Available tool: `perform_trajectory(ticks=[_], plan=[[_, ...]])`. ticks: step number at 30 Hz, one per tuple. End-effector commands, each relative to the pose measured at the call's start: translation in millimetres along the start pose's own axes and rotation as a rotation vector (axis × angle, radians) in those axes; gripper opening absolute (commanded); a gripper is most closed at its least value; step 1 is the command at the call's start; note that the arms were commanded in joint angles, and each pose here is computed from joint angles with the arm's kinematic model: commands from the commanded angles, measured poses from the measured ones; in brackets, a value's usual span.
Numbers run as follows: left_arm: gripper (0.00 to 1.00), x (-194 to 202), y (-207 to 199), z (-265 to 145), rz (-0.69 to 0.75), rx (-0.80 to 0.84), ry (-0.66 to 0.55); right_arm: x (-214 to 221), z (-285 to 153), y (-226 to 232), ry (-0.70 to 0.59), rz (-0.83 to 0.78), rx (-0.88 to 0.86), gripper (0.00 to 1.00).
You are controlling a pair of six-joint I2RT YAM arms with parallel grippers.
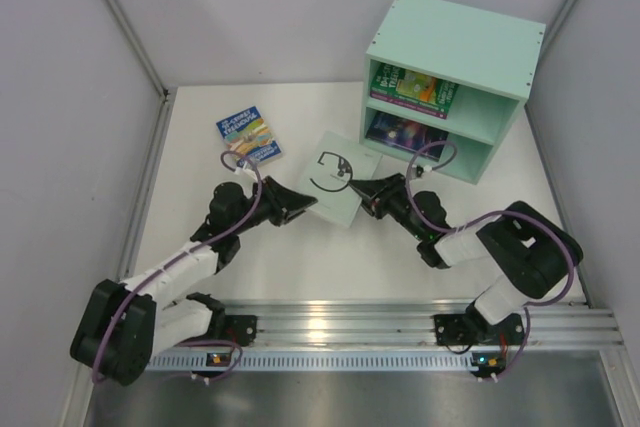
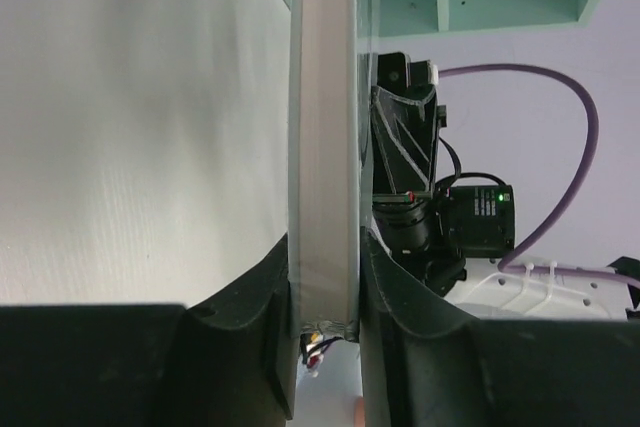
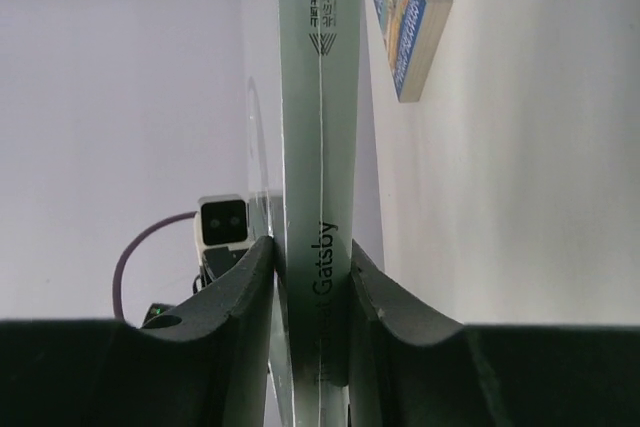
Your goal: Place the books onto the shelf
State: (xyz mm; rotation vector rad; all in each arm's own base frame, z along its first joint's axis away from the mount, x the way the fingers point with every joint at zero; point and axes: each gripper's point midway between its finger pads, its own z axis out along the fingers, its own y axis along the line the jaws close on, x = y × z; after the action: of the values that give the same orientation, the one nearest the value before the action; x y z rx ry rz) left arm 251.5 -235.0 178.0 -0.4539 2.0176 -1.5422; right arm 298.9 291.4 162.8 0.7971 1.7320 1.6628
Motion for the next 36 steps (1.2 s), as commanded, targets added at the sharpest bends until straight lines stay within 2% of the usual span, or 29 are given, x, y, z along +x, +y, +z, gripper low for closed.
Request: perform_trajectory(ticks=[1,3,11,15,21,22,25,26,27,29,30,31,32,33,34,36], plan=[[0.00,23.0,-21.3,-0.2,0.178,0.122,0.149,18.4,-20.3,54.2,0.141,-0.070,-0.245,0.29],[0.00,25.8,-22.0,-1.1,0.179,0.130,0.169,11.5,-23.8,53.9,0.131,-0.081,-0.246,0.35],[0.00,31.0,-23.2,-10.0,0.177,0.124,0.177,-10.5,-34.6,49.0,0.074,-0.104,-0.239,0.43],[0.00,32.4,-44.9,-18.6,0.157,0.241,0.156,-12.0,-36.8,49.7,0.066,-0.090,-0.245,0.46],[0.00,34.8,-55.0,-24.4,0.097,0.267,0.169,-10.7,-40.8,64.7,0.075,-0.108,-0.289,0.49],[0.00,34.3,-58.5,-26.0,0.086,0.270,0.170,-11.5,-42.6,65.3,0.073,-0.103,-0.290,0.48],[0.00,33.6,-64.6,-28.1,0.079,0.273,0.168,-12.8,-47.5,72.3,0.066,-0.108,-0.311,0.33],[0.00,33.8,-60.5,-27.2,0.080,0.231,0.175,-12.2,-52.2,78.8,0.066,-0.106,-0.330,0.17],[0.00,32.6,-65.7,-28.2,0.088,0.243,0.172,-12.7,-52.3,78.8,0.064,-0.106,-0.330,0.17],[0.00,34.2,-51.1,-26.1,0.068,0.163,0.182,-12.4,-54.9,84.0,0.064,-0.104,-0.345,0.00],[0.00,31.1,-53.4,-25.5,0.075,0.147,0.175,-12.1,-55.2,86.5,0.066,-0.103,-0.351,0.00],[0.05,30.5,-45.7,-24.3,0.090,0.103,0.172,-12.6,-55.3,86.4,0.066,-0.095,-0.348,0.00],[0.17,27.9,-22.1,-23.0,0.048,-0.023,0.150,-13.4,-55.2,87.8,0.063,-0.087,-0.349,0.00],[0.32,23.3,-21.2,-23.8,0.061,-0.063,0.131,-15.0,-56.0,85.1,0.057,-0.067,-0.339,0.00],[0.54,20.1,-13.5,-24.9,0.090,-0.104,0.114,-19.3,-55.8,83.8,0.034,-0.057,-0.335,0.00],[0.64,12.1,0.2,-27.8,0.094,-0.198,0.070,-26.4,-56.6,70.4,0.009,-0.039,-0.297,0.00]])
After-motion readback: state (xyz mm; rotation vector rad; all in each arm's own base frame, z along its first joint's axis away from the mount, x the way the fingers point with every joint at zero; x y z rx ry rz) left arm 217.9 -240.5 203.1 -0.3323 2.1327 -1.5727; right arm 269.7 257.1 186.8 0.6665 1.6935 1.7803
